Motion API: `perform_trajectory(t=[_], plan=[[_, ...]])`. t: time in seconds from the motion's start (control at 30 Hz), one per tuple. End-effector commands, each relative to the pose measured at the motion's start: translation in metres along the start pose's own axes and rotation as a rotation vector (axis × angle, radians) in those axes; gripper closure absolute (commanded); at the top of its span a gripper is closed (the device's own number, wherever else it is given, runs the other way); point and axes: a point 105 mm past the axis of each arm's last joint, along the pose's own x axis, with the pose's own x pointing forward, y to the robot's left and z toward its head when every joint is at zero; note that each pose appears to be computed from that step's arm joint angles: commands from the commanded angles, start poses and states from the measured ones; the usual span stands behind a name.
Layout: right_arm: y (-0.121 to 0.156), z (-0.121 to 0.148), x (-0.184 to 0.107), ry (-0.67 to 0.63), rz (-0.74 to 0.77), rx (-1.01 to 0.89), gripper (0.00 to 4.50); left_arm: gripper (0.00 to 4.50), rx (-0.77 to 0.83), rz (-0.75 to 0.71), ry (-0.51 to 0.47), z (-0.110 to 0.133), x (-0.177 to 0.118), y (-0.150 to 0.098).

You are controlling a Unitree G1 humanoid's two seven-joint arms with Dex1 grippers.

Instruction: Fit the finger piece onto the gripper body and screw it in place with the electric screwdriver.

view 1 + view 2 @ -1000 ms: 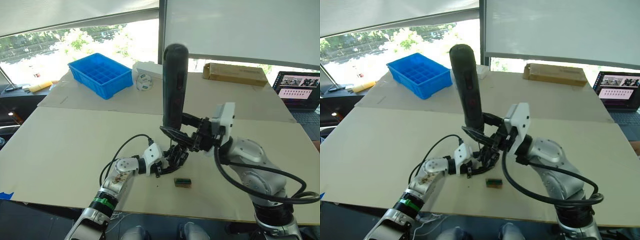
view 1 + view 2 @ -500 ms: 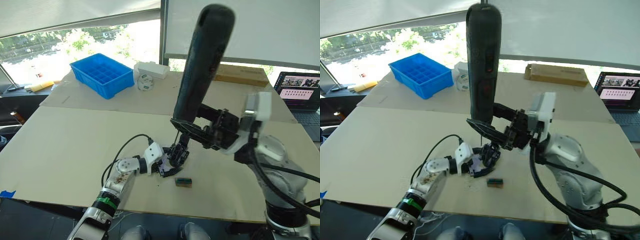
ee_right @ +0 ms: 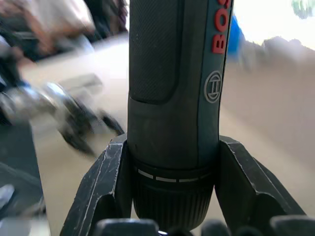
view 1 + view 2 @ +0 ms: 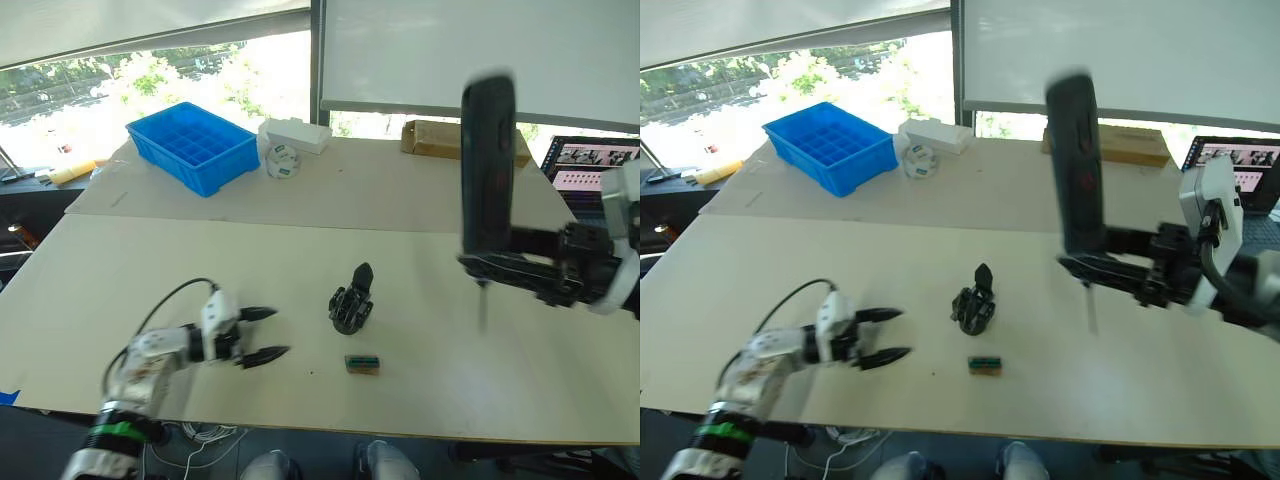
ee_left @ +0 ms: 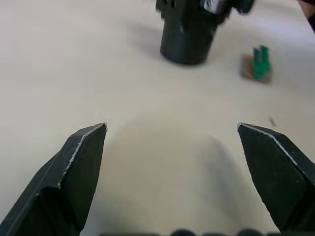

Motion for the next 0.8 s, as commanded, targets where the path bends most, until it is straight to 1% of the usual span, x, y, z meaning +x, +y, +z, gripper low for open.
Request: perform_trajectory(t=[0.03,0.07,0.13,0.2,0.27,0.4,0.47,0.57,0.63,0.73,0.8], plan=[[-0.026,-0.015,-0.015,0.122,-0.115,0.003,2.58,0.02,0.082,-0.035,-0.028,0.014,-0.015,-0.001],[-0.035,-0.024,-0.017,0.161,-0.147,0.021,2.58,0.02,0.086,-0.031,-0.028,0.017,-0.017,0.001],[-0.057,-0.050,-0.025,0.281,-0.256,0.109,2.58,0.02,0.109,-0.015,-0.024,0.023,-0.022,0.007],[-0.065,-0.069,-0.029,0.373,-0.289,0.172,2.58,0.02,0.120,-0.005,-0.015,0.026,-0.025,0.013],[-0.073,-0.082,-0.029,0.425,-0.320,0.233,2.58,0.02,0.128,0.017,-0.006,0.028,-0.027,0.021],[-0.078,-0.110,-0.028,0.540,-0.305,0.280,2.58,0.02,0.159,0.059,-0.011,0.037,-0.029,0.038],[-0.081,-0.119,-0.028,0.573,-0.305,0.295,2.58,0.02,0.163,0.054,-0.013,0.041,-0.028,0.039],[-0.092,-0.129,-0.028,0.592,-0.337,0.298,2.58,0.02,0.163,0.036,-0.021,0.043,-0.025,0.033],[-0.098,-0.133,-0.028,0.582,-0.353,0.302,2.58,0.02,0.165,0.035,-0.038,0.047,-0.024,0.028],[-0.099,-0.135,-0.027,0.568,-0.342,0.326,2.58,0.02,0.160,0.057,-0.046,0.050,-0.025,0.025],[-0.100,-0.134,-0.030,0.565,-0.346,0.312,1.55,0.00,0.136,0.097,-0.032,0.048,-0.026,0.028]])
